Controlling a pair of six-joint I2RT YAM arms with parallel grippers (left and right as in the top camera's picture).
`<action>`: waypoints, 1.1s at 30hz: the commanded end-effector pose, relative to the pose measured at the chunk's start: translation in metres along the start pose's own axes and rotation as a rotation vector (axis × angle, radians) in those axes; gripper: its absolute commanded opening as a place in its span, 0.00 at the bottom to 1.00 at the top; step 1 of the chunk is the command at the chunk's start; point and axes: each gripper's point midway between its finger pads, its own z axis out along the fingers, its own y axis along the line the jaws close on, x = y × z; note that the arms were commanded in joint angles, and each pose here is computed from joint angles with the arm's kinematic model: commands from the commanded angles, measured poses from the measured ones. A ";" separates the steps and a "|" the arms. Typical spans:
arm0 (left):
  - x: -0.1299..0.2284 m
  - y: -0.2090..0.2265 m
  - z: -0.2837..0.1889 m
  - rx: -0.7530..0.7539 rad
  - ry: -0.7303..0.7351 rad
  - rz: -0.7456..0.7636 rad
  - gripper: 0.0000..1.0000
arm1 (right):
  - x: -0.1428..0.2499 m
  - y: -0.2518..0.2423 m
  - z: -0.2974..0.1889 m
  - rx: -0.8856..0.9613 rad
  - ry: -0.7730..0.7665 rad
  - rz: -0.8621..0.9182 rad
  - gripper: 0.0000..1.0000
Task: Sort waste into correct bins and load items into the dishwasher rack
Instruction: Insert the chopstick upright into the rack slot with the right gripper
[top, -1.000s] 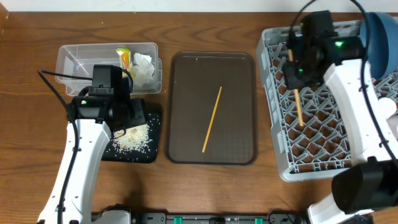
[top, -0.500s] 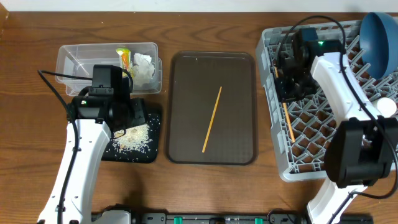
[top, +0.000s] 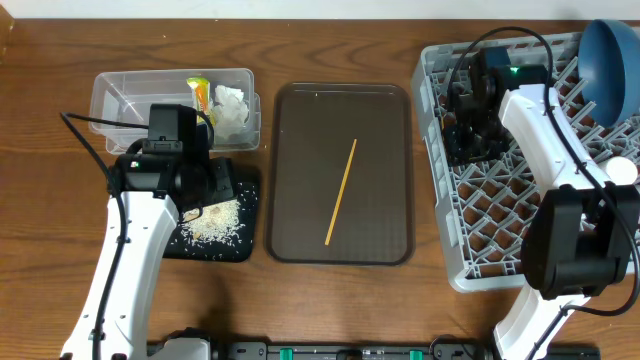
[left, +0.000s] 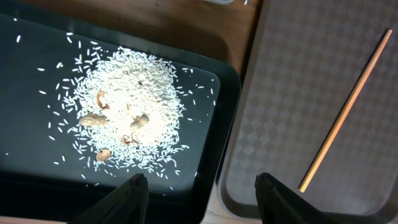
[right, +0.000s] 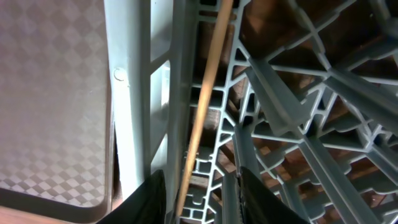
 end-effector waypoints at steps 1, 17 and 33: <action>-0.002 0.000 -0.003 -0.006 -0.011 0.016 0.59 | -0.005 0.013 -0.016 -0.045 -0.054 -0.010 0.36; -0.002 0.000 -0.003 -0.006 -0.011 0.016 0.59 | 0.004 0.016 -0.050 -0.048 -0.109 0.009 0.29; -0.002 0.000 -0.003 -0.006 -0.011 0.016 0.59 | 0.042 0.024 -0.022 -0.063 0.011 0.095 0.23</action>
